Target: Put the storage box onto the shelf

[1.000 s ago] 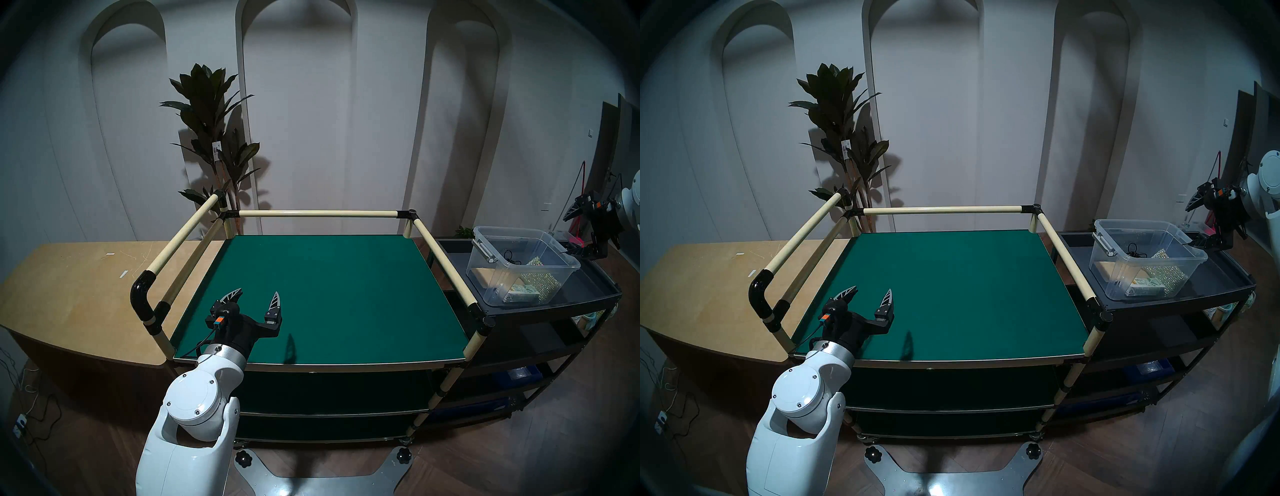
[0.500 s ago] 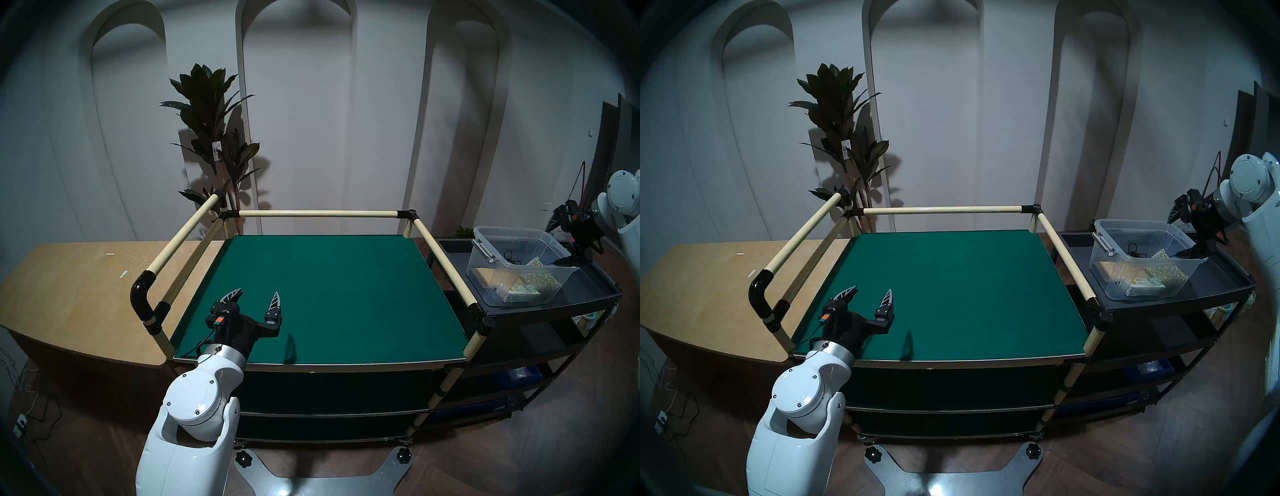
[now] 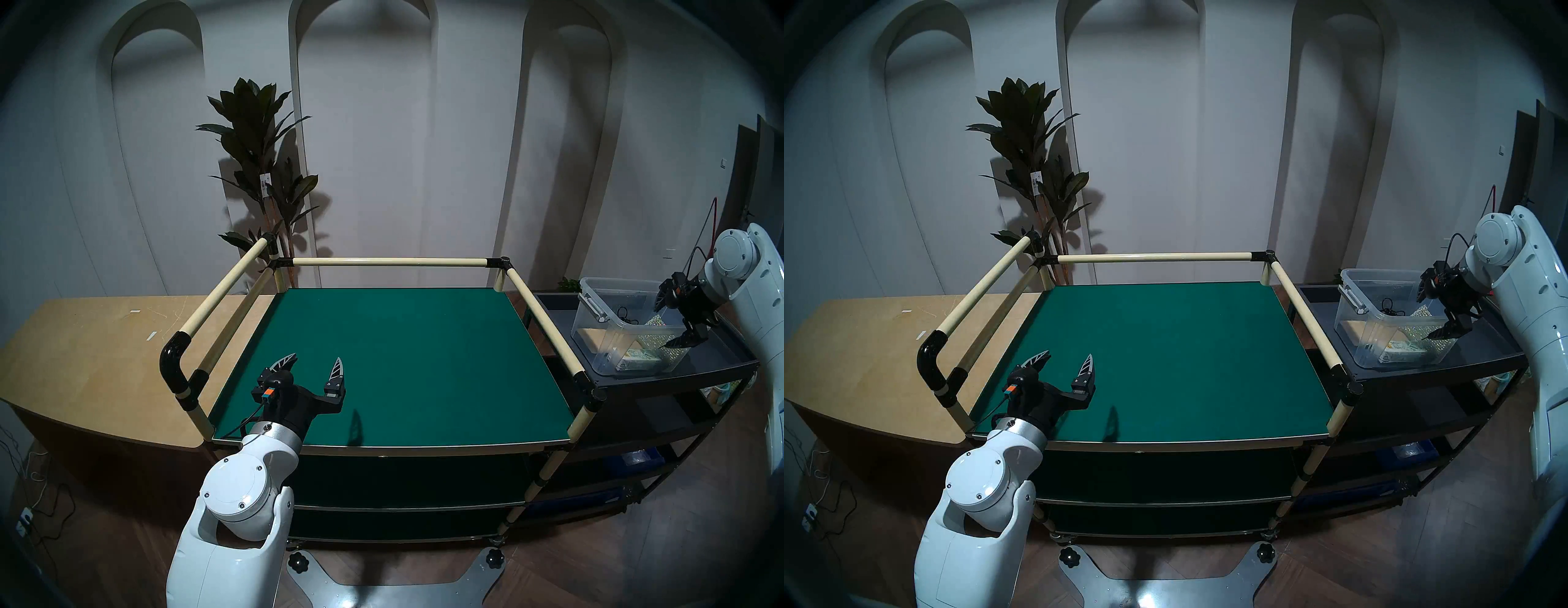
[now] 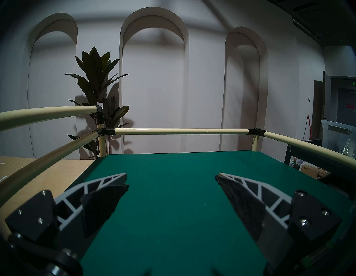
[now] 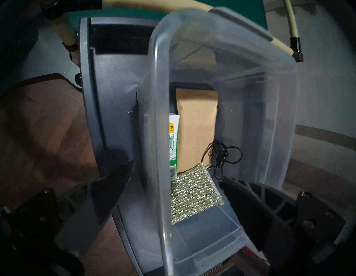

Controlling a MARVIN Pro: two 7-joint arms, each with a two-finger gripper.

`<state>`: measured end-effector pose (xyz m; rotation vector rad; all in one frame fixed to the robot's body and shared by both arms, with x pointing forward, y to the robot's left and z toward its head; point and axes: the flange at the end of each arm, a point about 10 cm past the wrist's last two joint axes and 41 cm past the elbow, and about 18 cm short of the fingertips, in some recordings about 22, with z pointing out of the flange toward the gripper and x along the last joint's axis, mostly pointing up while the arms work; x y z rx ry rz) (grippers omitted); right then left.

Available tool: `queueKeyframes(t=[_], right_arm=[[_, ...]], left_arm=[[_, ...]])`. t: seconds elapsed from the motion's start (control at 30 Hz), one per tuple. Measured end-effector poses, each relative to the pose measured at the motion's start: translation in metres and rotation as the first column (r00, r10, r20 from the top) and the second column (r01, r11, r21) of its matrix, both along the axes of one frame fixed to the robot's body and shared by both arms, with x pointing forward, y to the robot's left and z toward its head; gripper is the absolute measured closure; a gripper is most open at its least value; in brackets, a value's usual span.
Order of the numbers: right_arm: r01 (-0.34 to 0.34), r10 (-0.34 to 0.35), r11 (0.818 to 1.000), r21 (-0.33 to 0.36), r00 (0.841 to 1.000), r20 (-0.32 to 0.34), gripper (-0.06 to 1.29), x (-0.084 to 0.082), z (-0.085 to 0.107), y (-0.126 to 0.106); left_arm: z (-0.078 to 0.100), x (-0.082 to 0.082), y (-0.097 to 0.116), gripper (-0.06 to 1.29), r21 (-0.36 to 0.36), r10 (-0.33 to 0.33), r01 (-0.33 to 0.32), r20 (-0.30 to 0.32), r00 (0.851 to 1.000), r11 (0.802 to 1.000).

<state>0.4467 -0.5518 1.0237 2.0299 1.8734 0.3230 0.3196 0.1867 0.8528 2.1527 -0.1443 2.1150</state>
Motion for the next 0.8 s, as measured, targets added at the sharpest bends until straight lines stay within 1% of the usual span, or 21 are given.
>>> queueKeyframes(t=[0.13,0.2,0.37,0.8], right_arm=[[0.006,-0.007,1.000,-0.018,0.998,-0.064,-0.02,0.004,-0.017,-0.003],[0.007,-0.010,0.999,-0.032,0.994,-0.108,-0.02,0.006,-0.028,-0.004],[0.009,-0.016,0.999,-0.045,0.985,-0.170,-0.02,0.010,-0.043,-0.006],[0.015,-0.026,0.998,-0.057,0.980,-0.195,-0.02,0.031,-0.040,-0.008]], left_arm=[[0.000,0.000,0.000,-0.02,0.000,0.000,0.000,0.000,1.000,1.000],[0.000,0.000,0.000,-0.02,0.000,0.000,0.000,0.001,1.000,1.000],[0.000,0.000,0.000,-0.02,0.000,0.000,0.000,0.001,1.000,1.000],[0.001,0.000,0.000,-0.02,0.001,-0.001,0.001,0.002,1.000,1.000]])
